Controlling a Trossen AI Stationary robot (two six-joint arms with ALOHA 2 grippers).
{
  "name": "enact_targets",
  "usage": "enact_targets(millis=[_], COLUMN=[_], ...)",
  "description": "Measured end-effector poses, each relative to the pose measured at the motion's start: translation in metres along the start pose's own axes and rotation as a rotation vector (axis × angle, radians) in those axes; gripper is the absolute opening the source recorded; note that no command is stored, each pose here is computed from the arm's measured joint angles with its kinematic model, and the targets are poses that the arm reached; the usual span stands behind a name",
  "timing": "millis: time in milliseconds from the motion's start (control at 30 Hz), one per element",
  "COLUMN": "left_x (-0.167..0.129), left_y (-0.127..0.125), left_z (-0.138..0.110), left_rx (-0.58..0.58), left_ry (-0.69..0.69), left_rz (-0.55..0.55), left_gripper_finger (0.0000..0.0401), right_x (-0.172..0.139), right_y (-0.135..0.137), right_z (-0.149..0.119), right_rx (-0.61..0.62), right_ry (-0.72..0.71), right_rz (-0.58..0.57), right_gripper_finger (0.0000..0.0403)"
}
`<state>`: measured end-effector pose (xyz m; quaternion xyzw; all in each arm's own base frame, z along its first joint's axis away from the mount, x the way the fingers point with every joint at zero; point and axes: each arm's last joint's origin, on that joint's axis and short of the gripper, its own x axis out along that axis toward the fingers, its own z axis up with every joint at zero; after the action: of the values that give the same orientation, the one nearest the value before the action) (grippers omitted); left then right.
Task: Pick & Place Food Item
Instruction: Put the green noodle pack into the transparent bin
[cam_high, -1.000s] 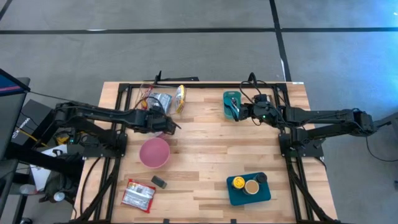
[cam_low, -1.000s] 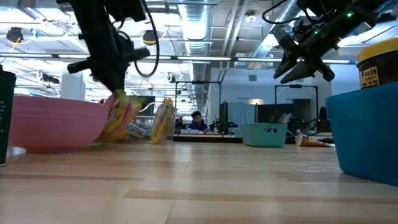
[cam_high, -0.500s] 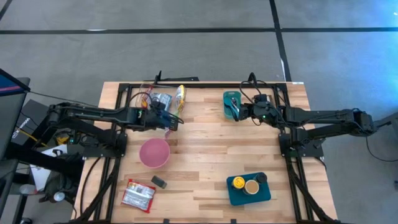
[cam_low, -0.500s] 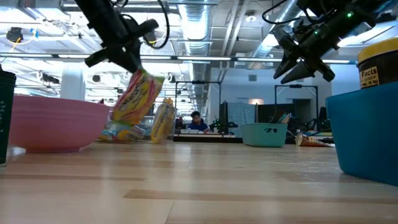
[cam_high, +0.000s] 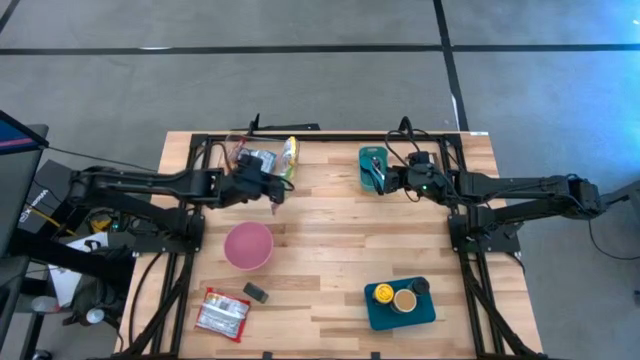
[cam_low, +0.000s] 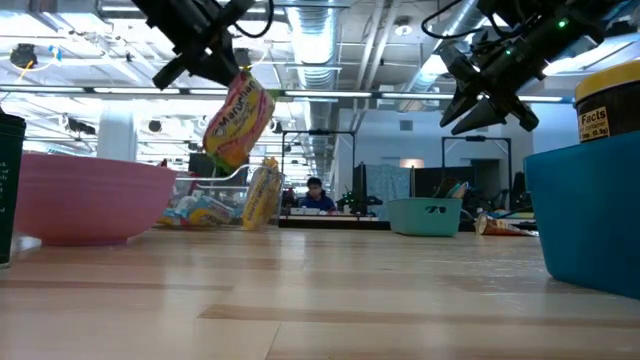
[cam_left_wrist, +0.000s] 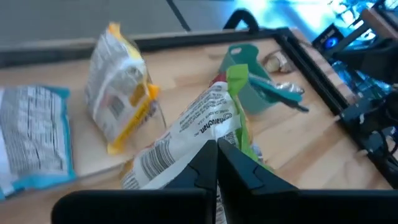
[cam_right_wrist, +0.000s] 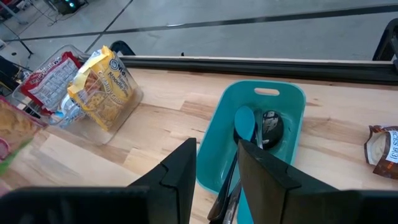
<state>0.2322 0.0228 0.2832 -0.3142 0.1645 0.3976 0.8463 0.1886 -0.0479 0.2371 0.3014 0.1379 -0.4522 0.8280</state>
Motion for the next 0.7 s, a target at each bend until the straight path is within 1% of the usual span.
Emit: enact_targets(millis=[67, 200, 333, 500, 700], left_x=[-0.005, -0.012, -0.016, -0.01, 0.0], left_y=[0.001, 0.006, 0.013, 0.024, 0.035], left_z=[0.003, 0.012, 0.023, 0.033, 0.043], left_rx=[0.007, -0.015, 0.017, 0.08, 0.201], left_ry=[-0.027, -0.093, -0.158, -0.193, -0.2], left_rz=[0.0, 0.01, 0.049, 0.132, 0.222], left_gripper_finger=[0.0, 0.0, 0.0, 0.0, 0.0], right_x=[0.0, 0.0, 0.0, 0.0, 0.0], right_y=[0.0, 0.0, 0.0, 0.0, 0.0], right_z=[0.0, 0.0, 0.0, 0.0, 0.0], right_rx=[-0.001, 0.001, 0.0, 0.001, 0.0], right_ry=[0.0, -0.001, -0.001, -0.001, -0.001], right_rz=[0.0, 0.001, 0.001, 0.001, 0.001], right_gripper_finger=[0.0113, 0.0113, 0.0113, 0.0113, 0.0113])
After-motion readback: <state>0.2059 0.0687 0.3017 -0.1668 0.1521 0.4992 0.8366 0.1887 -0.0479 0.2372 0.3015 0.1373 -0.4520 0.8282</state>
